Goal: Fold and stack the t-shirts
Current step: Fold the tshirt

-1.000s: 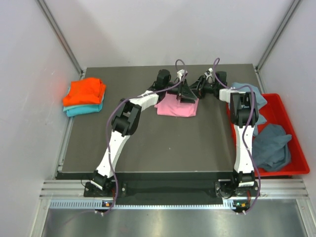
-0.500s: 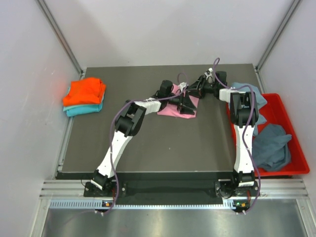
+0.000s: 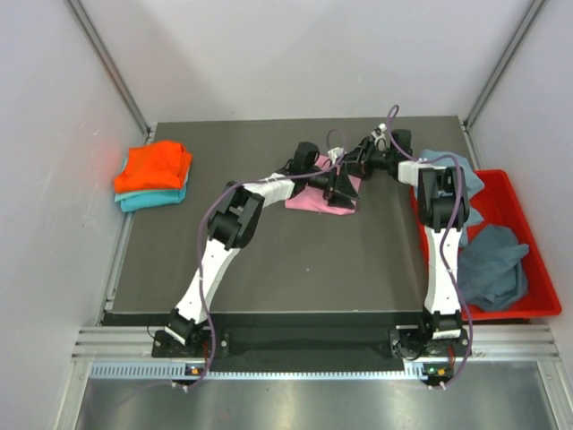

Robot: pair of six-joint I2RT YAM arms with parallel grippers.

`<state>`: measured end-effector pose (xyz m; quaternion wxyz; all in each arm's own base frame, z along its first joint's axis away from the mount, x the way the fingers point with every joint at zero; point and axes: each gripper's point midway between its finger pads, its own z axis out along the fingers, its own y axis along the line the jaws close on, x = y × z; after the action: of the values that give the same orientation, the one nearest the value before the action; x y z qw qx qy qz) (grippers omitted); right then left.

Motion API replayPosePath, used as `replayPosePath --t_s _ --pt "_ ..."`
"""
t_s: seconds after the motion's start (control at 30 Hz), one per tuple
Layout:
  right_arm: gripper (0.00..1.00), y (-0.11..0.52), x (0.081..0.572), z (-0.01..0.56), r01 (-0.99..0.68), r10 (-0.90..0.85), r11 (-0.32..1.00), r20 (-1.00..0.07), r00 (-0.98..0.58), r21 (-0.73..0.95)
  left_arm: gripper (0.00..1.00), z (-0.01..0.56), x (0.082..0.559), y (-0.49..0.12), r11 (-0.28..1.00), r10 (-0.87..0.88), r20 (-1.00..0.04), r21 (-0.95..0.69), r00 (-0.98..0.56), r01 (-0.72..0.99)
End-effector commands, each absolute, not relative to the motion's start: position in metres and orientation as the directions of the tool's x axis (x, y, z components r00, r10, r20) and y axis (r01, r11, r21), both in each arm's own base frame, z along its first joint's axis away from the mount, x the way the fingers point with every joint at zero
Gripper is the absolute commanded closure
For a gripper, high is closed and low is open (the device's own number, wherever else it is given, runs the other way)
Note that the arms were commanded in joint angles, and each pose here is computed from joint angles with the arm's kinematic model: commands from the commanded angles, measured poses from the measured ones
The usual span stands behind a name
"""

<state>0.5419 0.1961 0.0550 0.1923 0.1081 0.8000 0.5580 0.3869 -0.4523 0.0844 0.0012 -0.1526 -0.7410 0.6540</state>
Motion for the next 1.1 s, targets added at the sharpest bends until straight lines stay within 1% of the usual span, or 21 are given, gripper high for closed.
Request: replayPosePath --t_s 0.0,0.03,0.07,0.13,0.17,0.2,0.23,0.27,0.3,0.33,0.37,0.47,0.6,0.63,0.67,0.87,0.97,1.07 --pt "0.49 0.188 0.545 0.078 -0.086 0.406 0.395 -0.258 -0.877 0.915 0.27 0.168 0.386 -0.445 0.051 0.222 -0.422 -0.895 -0.879 0.443" --pt "0.49 0.188 0.543 0.079 -0.088 0.403 0.397 -0.260 -0.877 0.913 0.25 0.180 0.392 -0.439 0.061 0.207 -0.453 -0.879 -0.867 0.474" --pt "0.49 0.188 0.541 0.083 -0.094 0.398 0.401 -0.265 -0.878 0.911 0.25 0.193 0.400 -0.424 0.099 0.182 -0.447 -0.878 -0.876 0.468" --pt "0.49 0.187 0.537 0.084 -0.096 0.390 0.402 -0.266 -0.882 0.911 0.23 0.207 0.409 -0.403 0.135 0.153 -0.492 -0.848 -0.857 0.512" --pt "0.49 0.187 0.536 0.092 -0.112 0.386 0.398 -0.277 -0.880 0.910 0.23 0.207 0.423 -0.385 0.183 0.117 -0.495 -0.841 -0.861 0.509" --pt "0.49 0.188 0.536 0.097 -0.125 0.382 0.395 -0.286 -0.879 0.910 0.23 0.200 0.424 -0.371 0.223 0.123 -0.480 -0.840 -0.869 0.495" --pt "0.48 0.188 0.537 0.104 -0.138 0.382 0.392 -0.298 -0.875 0.909 0.23 0.207 0.425 -0.360 0.239 0.113 -0.492 -0.830 -0.863 0.504" --pt "0.48 0.188 0.540 0.123 -0.179 0.379 0.387 -0.333 -0.864 0.905 0.23 0.204 0.438 -0.339 0.282 0.080 -0.492 -0.823 -0.867 0.493" --pt "0.47 0.190 0.541 0.135 -0.206 0.375 0.383 -0.355 -0.856 0.901 0.23 0.196 0.437 -0.328 0.310 0.081 -0.473 -0.825 -0.878 0.473" --pt "0.47 0.191 0.542 0.148 -0.235 0.372 0.378 -0.380 -0.847 0.895 0.23 0.200 0.446 -0.309 0.333 0.051 -0.480 -0.819 -0.876 0.468" --pt "0.47 0.192 0.543 0.168 -0.272 0.368 0.368 -0.408 -0.836 0.889 0.23 0.196 0.450 -0.299 0.348 0.038 -0.471 -0.820 -0.881 0.454" --pt "0.46 0.201 0.535 0.193 -0.312 0.346 0.365 -0.438 -0.830 0.877 0.23 0.183 0.466 -0.271 0.384 -0.007 -0.447 -0.827 -0.894 0.411" --pt "0.46 0.220 0.512 0.190 -0.285 0.313 0.352 -0.399 -0.862 0.892 0.23 0.164 0.484 -0.251 0.403 -0.044 -0.427 -0.835 -0.903 0.375" --pt "0.46 0.229 0.504 0.187 -0.280 0.296 0.345 -0.387 -0.874 0.896 0.23 0.152 0.487 -0.249 0.404 -0.048 -0.402 -0.845 -0.914 0.350" --pt "0.46 0.233 0.492 0.179 -0.255 0.285 0.340 -0.357 -0.890 0.905 0.23 0.149 0.492 -0.244 0.401 -0.060 -0.400 -0.849 -0.915 0.345" --pt "0.46 0.256 0.447 0.151 -0.200 0.228 0.341 -0.287 -0.931 0.919 0.23 0.114 0.505 -0.234 0.385 -0.086 -0.333 -0.881 -0.939 0.277" --pt "0.46 0.261 0.431 0.137 -0.160 0.208 0.349 -0.243 -0.948 0.923 0.23 0.093 0.511 -0.228 0.396 -0.096 -0.308 -0.885 -0.947 0.247" --pt "0.46 0.258 0.427 0.121 -0.130 0.206 0.364 -0.216 -0.954 0.922 0.23 0.079 0.516 -0.227 0.405 -0.095 -0.302 -0.882 -0.948 0.241"
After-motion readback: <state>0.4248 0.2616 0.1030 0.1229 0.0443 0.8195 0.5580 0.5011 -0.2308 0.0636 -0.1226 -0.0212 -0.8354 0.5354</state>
